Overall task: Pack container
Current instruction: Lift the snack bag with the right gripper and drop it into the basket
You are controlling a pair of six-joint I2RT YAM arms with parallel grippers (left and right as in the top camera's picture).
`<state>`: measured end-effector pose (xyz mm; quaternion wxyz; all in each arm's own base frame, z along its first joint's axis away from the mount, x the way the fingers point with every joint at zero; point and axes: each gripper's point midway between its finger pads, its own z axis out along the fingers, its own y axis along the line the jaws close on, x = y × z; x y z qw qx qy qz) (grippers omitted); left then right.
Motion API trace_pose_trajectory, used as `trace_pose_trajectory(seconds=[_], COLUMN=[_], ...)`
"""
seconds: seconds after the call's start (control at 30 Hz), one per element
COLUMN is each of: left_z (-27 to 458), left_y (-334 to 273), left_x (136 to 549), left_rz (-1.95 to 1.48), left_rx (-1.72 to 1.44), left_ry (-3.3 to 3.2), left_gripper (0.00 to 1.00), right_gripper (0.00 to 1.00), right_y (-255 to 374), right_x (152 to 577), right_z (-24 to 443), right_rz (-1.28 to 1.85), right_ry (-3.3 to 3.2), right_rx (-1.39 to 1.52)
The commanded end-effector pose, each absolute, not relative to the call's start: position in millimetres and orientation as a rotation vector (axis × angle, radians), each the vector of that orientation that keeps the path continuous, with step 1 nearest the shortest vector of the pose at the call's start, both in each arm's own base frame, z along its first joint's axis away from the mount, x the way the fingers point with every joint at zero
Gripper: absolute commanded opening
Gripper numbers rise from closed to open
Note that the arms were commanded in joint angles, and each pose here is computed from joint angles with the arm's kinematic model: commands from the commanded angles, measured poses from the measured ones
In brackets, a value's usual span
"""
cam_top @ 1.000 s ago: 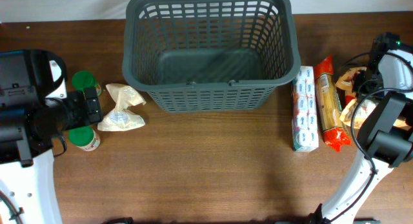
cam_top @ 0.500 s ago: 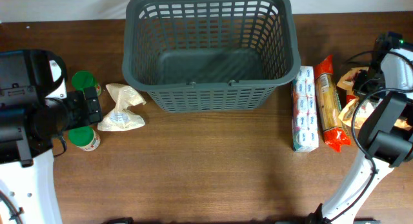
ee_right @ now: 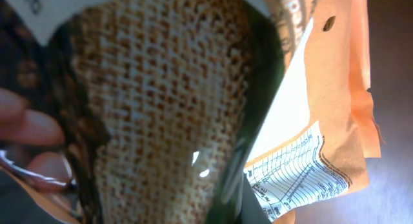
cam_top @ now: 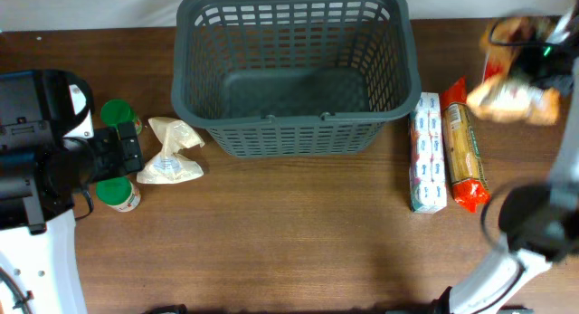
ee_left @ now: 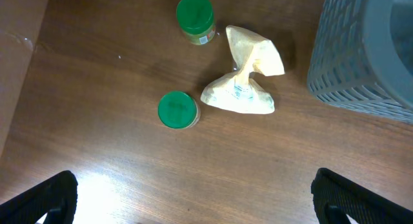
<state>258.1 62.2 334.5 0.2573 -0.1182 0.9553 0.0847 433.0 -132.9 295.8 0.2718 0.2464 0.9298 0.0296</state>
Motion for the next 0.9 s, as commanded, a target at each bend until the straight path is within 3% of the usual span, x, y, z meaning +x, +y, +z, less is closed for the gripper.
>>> trace_pose_trajectory(seconds=[0.0,0.17,0.37,0.6,0.87], left_z=[334,334,334,334,334], left_y=[65,65,65,65,65], left_x=[258,258,258,258,258], left_rz=[0.242,0.242,0.242,0.242,0.242], left_rx=[-0.329,-0.329,-0.329,-0.329,-0.329], left_ry=[2.593,2.592,2.593,2.593,2.593], left_gripper=[0.99,0.99,0.99,0.99,0.99], right_gripper=[0.04,0.04,0.04,0.04,0.04], right_y=[-80,1,101,171,187], right_x=[392,367,371,420,468], right_z=[424,471,464,401,298], right_rz=[0.121,0.234,0.37,0.231,0.133], right_ry=[2.212,2.118,2.149,2.249,2.466], right_rx=[0.465,0.228,-0.05,-0.247,-0.27])
